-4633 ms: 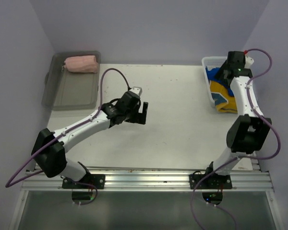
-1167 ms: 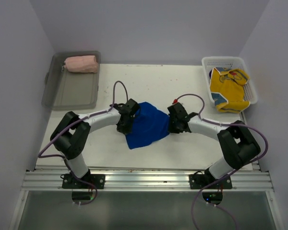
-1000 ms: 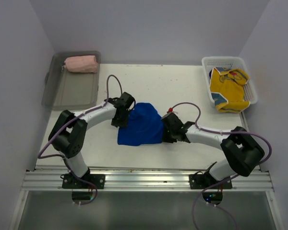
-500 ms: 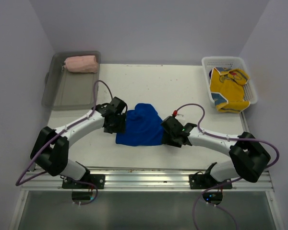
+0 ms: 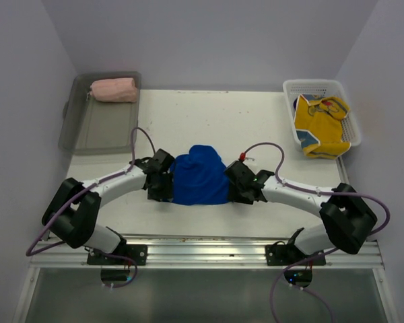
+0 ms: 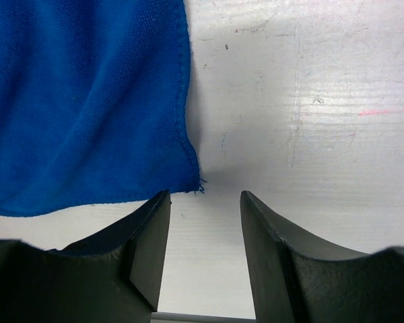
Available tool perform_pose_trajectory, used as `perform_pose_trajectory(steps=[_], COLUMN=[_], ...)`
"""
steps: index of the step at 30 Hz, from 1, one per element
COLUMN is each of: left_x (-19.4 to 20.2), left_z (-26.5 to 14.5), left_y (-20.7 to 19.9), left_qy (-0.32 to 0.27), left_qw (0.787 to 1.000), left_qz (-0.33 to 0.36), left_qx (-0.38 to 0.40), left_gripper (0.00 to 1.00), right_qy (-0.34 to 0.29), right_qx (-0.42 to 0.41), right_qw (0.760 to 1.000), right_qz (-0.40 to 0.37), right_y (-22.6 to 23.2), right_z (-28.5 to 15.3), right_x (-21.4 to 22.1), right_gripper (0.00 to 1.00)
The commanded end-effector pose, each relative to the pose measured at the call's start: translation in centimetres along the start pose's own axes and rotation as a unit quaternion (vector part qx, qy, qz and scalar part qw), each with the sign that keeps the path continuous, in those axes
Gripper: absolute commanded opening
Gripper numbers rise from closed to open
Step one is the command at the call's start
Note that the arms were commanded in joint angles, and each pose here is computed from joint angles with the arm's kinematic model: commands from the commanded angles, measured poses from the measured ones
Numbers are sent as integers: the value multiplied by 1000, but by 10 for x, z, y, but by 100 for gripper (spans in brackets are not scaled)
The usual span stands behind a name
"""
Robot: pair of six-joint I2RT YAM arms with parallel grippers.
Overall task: Roll the towels
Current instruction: Flatten the towel
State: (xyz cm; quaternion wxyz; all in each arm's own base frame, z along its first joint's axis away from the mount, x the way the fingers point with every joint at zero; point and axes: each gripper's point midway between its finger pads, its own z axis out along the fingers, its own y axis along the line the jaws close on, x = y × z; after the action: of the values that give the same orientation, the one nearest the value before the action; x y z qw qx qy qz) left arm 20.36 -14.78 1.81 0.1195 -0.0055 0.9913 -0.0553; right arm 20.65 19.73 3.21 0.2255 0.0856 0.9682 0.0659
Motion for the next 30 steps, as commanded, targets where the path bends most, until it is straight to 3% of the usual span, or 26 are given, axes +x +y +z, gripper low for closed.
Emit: perform_pose_trajectory(steps=[1, 4, 11, 18, 21, 23, 26, 30], left_x=[-7, -5, -10, -12, -16, -16, -16, -18], left_z=[9, 17, 18, 12, 9, 8, 9, 8], left_y=[-8, -6, -8, -5, -4, -4, -5, -7], left_qy=[-15, -7, -7, -15, -24, -26, -24, -25], left_qw=[1000, 1000, 1000, 1000, 1000, 1000, 1000, 1000], left_qz=[-13, -12, -8, -5, -6, -5, -4, -4], left_qx=[16, 12, 9, 2, 0, -1, 0, 3], left_gripper=[48, 38, 0, 0, 0, 0, 0, 0], right_qy=[6, 14, 25, 8, 2, -4, -3, 15], right_qx=[-4, -5, -10, -15, -41, -42, -39, -35], right_qw=[1000, 1000, 1000, 1000, 999, 999, 999, 999], right_qz=[-10, -9, 6, 11, 11, 7, 0, 4], right_y=[5, 6, 12, 17, 25, 24, 24, 24], right_z=[3, 9, 23, 27, 21, 20, 21, 26], right_x=[1, 6, 12, 5, 1, 0, -1, 7], right_gripper=[49, 47, 38, 35, 50, 53, 53, 42])
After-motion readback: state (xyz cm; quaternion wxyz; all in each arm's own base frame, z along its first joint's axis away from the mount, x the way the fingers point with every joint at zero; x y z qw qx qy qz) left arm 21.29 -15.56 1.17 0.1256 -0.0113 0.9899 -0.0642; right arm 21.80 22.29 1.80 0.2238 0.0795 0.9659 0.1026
